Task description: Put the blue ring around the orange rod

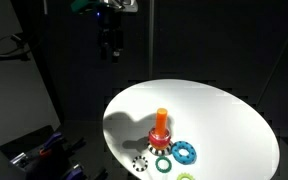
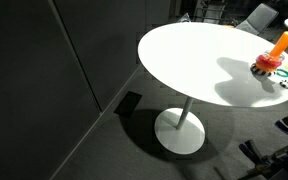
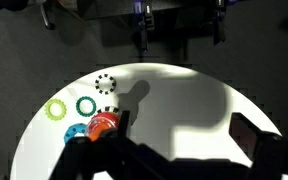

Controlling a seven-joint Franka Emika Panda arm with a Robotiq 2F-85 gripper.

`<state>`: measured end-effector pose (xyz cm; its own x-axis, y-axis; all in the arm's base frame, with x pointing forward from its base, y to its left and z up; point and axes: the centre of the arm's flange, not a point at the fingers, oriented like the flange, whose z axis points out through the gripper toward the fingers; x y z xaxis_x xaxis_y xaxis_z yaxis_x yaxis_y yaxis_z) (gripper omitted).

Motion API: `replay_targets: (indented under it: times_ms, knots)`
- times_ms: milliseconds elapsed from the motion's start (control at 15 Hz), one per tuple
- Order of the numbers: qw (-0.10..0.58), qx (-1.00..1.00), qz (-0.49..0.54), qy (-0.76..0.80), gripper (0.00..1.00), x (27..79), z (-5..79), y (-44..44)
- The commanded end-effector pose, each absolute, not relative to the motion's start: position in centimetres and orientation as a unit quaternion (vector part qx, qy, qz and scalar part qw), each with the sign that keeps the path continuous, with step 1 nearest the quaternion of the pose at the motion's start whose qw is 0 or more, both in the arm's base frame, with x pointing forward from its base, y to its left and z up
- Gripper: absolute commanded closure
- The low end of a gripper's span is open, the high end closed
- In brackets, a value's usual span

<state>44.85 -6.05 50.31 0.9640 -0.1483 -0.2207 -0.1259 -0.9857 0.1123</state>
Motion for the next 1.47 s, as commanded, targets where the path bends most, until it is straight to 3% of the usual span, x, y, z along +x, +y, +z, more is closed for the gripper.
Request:
replay_targets:
  times_ms: [0, 667, 1400]
  knots:
    - [0.047, 0.989, -0.116, -0.078, 0.0, 45.9, 49.1, -6.4]
    - [0.032, 0.982, -0.085, -0.164, 0.0, 49.6, 44.7, -12.9]
    - [0.039, 0.944, -0.051, -0.324, 0.0, 50.0, 42.2, -24.9]
